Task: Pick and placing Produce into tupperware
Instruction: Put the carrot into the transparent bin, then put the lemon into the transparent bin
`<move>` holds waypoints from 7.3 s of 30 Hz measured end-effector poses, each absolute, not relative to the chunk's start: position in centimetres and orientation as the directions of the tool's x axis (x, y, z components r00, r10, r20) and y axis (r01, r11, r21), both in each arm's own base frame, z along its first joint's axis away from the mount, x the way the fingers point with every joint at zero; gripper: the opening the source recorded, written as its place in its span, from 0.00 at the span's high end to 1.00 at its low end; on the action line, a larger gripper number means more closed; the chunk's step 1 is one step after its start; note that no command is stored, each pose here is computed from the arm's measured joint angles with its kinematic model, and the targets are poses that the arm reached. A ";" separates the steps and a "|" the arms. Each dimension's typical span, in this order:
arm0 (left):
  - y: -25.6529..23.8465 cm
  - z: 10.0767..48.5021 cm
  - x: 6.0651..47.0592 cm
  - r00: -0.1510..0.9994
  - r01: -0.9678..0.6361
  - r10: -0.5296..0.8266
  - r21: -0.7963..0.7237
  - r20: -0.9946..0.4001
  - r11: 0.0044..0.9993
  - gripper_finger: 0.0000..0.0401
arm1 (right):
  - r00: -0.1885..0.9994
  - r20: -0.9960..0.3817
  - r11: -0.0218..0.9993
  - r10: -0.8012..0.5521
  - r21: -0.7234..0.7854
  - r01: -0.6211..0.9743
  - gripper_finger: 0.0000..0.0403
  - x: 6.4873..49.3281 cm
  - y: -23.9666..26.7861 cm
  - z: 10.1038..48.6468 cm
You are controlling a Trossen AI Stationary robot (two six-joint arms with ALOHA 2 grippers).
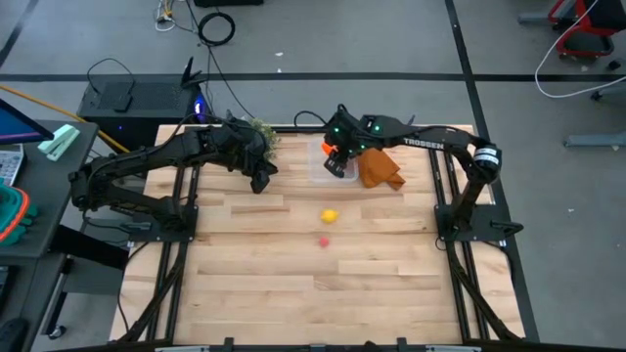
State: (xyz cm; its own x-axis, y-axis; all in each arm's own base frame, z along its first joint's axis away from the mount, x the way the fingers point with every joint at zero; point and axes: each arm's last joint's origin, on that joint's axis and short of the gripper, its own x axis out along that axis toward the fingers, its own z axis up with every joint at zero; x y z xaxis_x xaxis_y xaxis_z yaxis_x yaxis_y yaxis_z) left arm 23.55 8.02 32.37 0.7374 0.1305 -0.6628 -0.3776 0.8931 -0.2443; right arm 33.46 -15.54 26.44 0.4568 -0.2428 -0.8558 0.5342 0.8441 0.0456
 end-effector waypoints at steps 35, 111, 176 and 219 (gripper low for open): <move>8.0 32.4 23.5 0.737 -0.375 0.131 -0.240 -0.663 0.896 0.87 | 0.267 -0.961 0.397 -0.078 0.216 0.892 0.63 37.6 -19.1 22.9; 8.0 32.3 23.5 0.733 -0.379 0.129 -0.245 -0.667 0.892 0.87 | 0.196 -0.980 0.201 -0.027 0.187 0.962 0.65 39.2 -19.5 17.7; 8.0 32.3 23.5 0.733 -0.380 0.129 -0.244 -0.668 0.893 0.87 | 0.272 -0.962 0.986 -0.037 0.009 0.164 0.55 35.4 -3.5 25.2; 8.0 32.2 23.4 0.722 -0.386 0.125 -0.245 -0.681 0.889 0.87 | 0.308 -0.950 0.997 0.051 0.032 -0.067 0.42 38.0 -1.0 15.4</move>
State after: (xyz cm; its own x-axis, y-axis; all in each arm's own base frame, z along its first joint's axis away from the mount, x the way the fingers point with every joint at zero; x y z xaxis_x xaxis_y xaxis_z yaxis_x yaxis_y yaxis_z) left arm 23.40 7.97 32.20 0.7216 0.1252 -0.6809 -0.3857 0.8894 -0.2453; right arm 37.99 -0.98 15.38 0.3082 0.0515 -0.9499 -0.0669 0.9972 0.0323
